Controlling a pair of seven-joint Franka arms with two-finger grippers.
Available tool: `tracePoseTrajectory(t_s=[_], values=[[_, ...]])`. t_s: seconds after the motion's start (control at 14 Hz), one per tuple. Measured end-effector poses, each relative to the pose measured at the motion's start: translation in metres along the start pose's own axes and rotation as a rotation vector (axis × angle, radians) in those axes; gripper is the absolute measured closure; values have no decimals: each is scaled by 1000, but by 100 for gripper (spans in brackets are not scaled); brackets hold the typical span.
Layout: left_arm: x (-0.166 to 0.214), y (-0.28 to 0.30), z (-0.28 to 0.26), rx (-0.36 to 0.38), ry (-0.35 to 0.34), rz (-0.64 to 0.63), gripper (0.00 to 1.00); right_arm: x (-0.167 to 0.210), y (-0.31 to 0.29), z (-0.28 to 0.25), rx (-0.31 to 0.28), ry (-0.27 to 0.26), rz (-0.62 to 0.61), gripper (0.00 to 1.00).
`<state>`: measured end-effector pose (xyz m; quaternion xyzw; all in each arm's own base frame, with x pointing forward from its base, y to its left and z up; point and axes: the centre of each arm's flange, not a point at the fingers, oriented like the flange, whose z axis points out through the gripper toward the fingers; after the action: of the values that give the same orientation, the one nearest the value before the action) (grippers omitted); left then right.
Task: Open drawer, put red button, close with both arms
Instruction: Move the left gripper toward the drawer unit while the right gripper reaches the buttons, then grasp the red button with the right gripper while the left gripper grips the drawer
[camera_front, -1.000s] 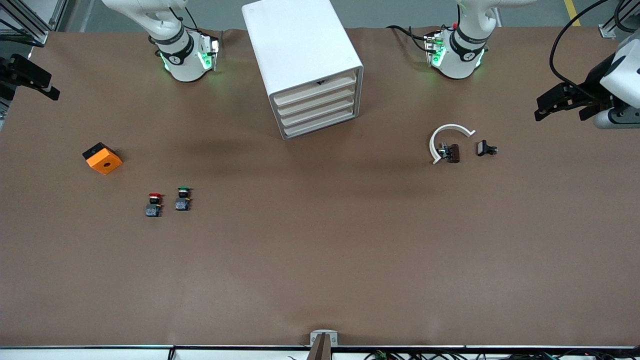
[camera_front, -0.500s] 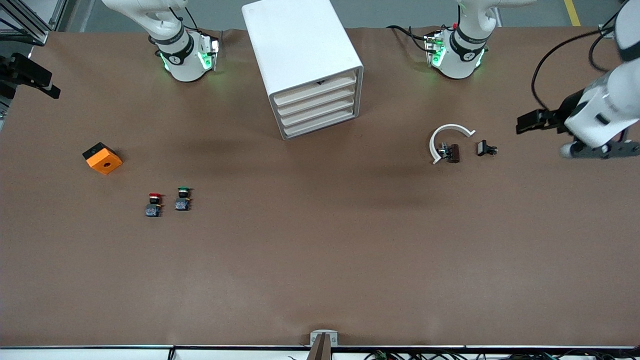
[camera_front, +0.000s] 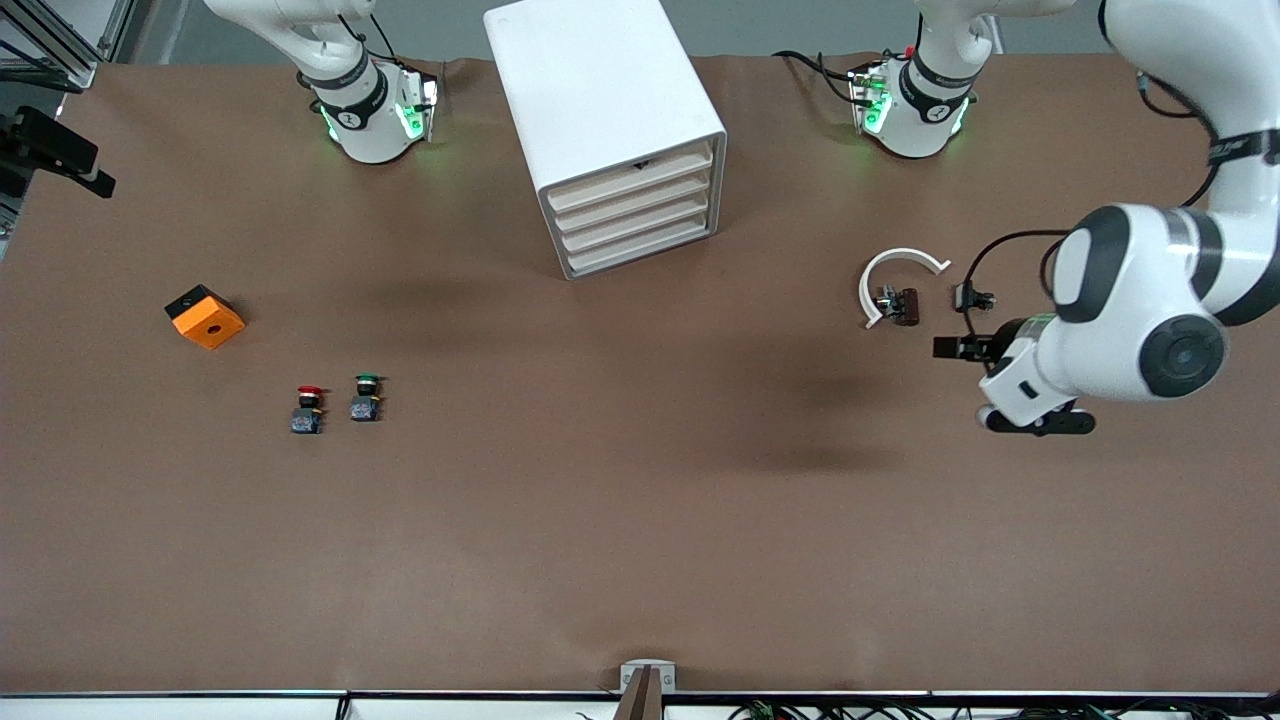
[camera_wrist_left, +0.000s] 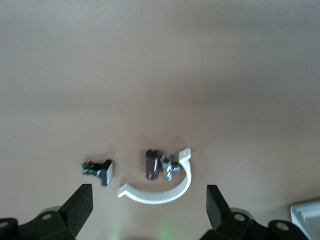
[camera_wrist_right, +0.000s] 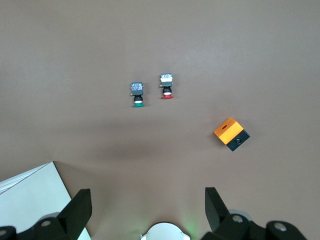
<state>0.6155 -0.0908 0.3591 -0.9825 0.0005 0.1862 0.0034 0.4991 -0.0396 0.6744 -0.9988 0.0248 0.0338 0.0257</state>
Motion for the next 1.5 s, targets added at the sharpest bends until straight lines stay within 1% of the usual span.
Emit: tracePoseTrajectory(t_s=[0.14, 0.29, 0.36, 0.43, 0.57, 0.64, 0.79, 0.86, 1.0, 1.07, 1.21, 1.36, 1.5], values=[[13, 16, 18, 5, 3, -69, 0, 23, 1, 31, -3, -59, 3, 0], [16, 37, 28, 6, -6, -140, 0, 54, 3, 69, -8, -97, 8, 0], [15, 50, 31, -13, -16, -184, 0, 67, 6, 87, -10, -113, 13, 0], [15, 64, 33, -50, -33, -239, 0, 78, 12, 102, -11, -123, 20, 0], [18, 86, 40, -119, -78, -362, 0, 90, 24, 118, -10, -132, 25, 0], [18, 99, 45, -143, -104, -430, 0, 92, 24, 119, -11, -123, 26, 0], [15, 130, 53, -179, -164, -585, 0, 97, 21, 117, -13, -86, 19, 0], [13, 147, 55, -191, -193, -667, 0, 100, 18, 121, -15, -67, 14, 0], [10, 178, 58, -191, -242, -848, 0, 109, 14, 143, -18, -34, 17, 0], [9, 189, 61, -178, -270, -947, 0, 113, 14, 161, -19, -25, 27, 0], [4, 206, 78, -106, -347, -1093, 0, 118, 16, 200, -21, -10, 41, 0], [-4, 221, 95, -30, -451, -1186, 0, 119, 18, 237, -24, 18, 46, 0], [-11, 232, 102, -7, -561, -1248, 0, 116, 19, 272, -27, 45, 47, 0]])
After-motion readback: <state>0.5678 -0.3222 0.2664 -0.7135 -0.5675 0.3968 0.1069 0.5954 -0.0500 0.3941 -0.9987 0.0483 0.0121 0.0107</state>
